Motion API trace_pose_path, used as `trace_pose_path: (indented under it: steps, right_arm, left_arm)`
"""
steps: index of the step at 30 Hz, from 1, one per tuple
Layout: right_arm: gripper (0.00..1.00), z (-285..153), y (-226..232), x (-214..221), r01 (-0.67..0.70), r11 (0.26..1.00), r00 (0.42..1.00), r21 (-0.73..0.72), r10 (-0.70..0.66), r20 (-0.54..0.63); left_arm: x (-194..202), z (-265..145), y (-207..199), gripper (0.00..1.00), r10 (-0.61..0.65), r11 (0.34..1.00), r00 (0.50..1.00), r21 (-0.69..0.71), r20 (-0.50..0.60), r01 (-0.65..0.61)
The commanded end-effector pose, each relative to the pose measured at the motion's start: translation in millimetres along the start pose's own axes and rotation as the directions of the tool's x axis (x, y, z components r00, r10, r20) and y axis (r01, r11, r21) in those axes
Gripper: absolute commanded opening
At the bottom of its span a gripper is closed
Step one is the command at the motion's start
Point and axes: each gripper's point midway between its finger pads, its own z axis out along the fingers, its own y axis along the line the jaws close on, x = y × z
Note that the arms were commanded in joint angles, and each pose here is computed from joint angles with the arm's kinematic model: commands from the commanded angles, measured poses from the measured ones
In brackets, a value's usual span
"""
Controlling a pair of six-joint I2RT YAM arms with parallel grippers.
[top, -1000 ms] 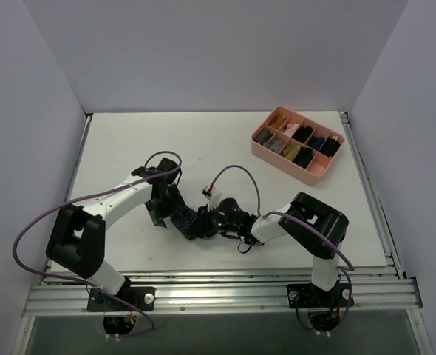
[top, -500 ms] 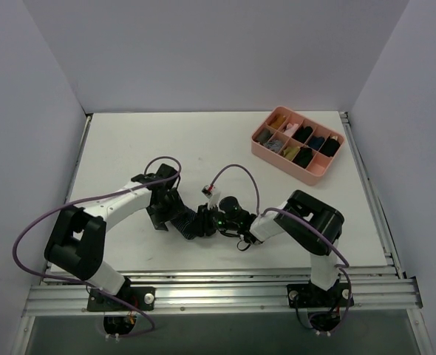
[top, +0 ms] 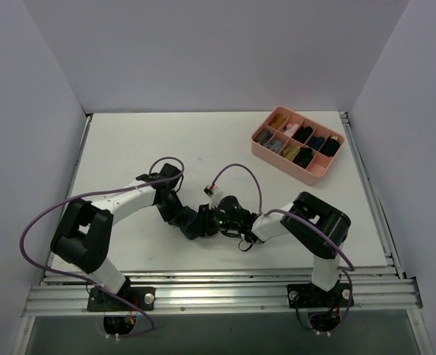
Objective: Roll the underwear
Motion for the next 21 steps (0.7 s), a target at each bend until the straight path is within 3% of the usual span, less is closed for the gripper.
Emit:
trace_pose_path:
  steps: [1,4,12,21]
  right_arm:
    - [0.32,-63,-95,93,0.044,0.899,0.942,0.436,0.109,-0.319]
    - [0.4,-61,-85,61,0.101,0.892,0.958,0.442,0.033,-0.285]
    - [0.42,-56,-41,-9,0.261,0.868,0.957,0.422,-0.175,-0.232]
    - [0.47,-45,-8,-10,0.491,0.774,0.869,0.401,-0.406,-0.282]
  left_arm:
    - [11,18,38,0.08,0.042,0.981,0.998,-0.188,-0.044,-0.049]
    - [19,20,46,0.04,0.056,0.964,0.994,-0.255,-0.097,-0.079]
    - [24,22,33,0.02,0.103,0.94,0.982,-0.307,-0.157,-0.147]
    - [30,26,18,0.02,0.115,0.937,0.965,-0.296,-0.235,-0.184]
